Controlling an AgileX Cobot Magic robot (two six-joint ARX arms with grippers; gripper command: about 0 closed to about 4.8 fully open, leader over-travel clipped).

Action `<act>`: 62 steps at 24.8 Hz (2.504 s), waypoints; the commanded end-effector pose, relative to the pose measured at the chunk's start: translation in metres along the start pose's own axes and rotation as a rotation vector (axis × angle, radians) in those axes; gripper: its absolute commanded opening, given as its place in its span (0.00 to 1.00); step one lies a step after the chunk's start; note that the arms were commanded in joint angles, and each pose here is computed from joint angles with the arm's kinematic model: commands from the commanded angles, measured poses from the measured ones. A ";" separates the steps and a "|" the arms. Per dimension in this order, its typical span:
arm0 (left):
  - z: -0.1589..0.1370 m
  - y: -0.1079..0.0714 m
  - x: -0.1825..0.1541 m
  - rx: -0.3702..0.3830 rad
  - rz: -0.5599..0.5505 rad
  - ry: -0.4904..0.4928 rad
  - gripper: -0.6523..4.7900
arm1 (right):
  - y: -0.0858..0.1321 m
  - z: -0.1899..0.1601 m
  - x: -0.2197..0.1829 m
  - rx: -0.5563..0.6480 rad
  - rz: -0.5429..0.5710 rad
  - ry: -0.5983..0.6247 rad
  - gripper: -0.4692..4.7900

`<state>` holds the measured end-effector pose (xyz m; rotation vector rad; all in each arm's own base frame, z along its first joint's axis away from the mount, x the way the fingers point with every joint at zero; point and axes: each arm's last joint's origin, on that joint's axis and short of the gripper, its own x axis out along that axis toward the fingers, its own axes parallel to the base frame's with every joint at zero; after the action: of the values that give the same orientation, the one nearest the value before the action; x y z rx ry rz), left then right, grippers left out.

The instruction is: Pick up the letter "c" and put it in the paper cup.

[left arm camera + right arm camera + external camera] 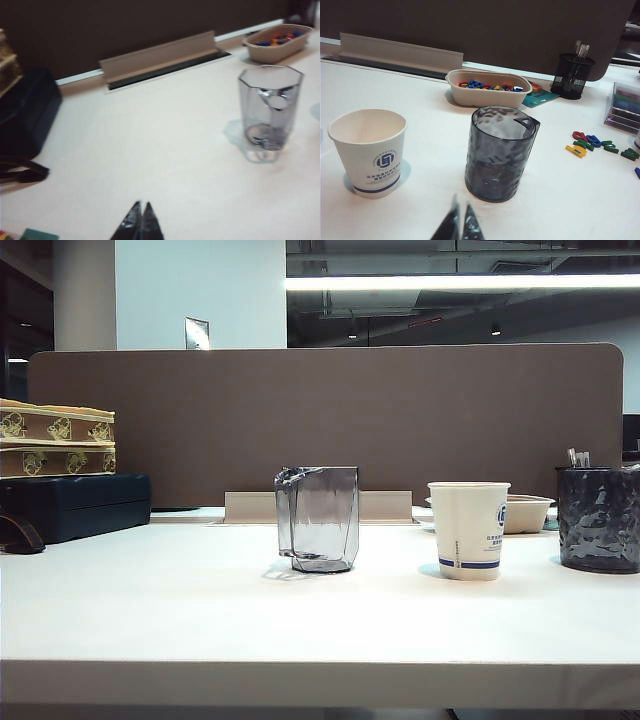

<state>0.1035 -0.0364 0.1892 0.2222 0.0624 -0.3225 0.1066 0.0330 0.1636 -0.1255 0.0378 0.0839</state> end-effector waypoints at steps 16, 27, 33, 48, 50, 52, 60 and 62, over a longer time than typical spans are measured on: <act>-0.032 -0.005 0.005 -0.040 0.045 0.047 0.11 | 0.000 -0.001 0.000 0.001 0.001 -0.007 0.11; -0.037 -0.006 0.005 -0.052 0.039 0.078 0.11 | 0.000 -0.001 0.000 0.001 0.001 -0.007 0.11; -0.037 -0.006 0.005 -0.090 0.037 0.080 0.11 | 0.000 -0.001 0.000 0.001 0.001 -0.007 0.11; -0.030 -0.005 0.004 -0.094 0.061 0.008 0.11 | 0.000 -0.001 0.000 0.001 0.001 -0.007 0.11; -0.027 -0.004 0.002 -0.097 0.065 -0.029 0.11 | 0.000 -0.001 0.000 0.001 0.001 -0.007 0.11; -0.024 -0.003 0.000 -0.099 0.071 -0.064 0.11 | 0.000 -0.001 0.000 0.001 0.001 -0.007 0.11; -0.013 0.000 -0.011 -0.107 0.095 -0.215 0.11 | 0.000 -0.001 0.000 0.001 0.001 -0.007 0.11; -0.012 0.000 -0.012 -0.108 0.100 -0.230 0.11 | 0.000 -0.001 0.000 0.001 0.001 -0.007 0.11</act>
<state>0.0917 -0.0302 0.1769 0.0857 -0.1402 -0.2442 0.1066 0.0330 0.1636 -0.1256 0.0381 0.0847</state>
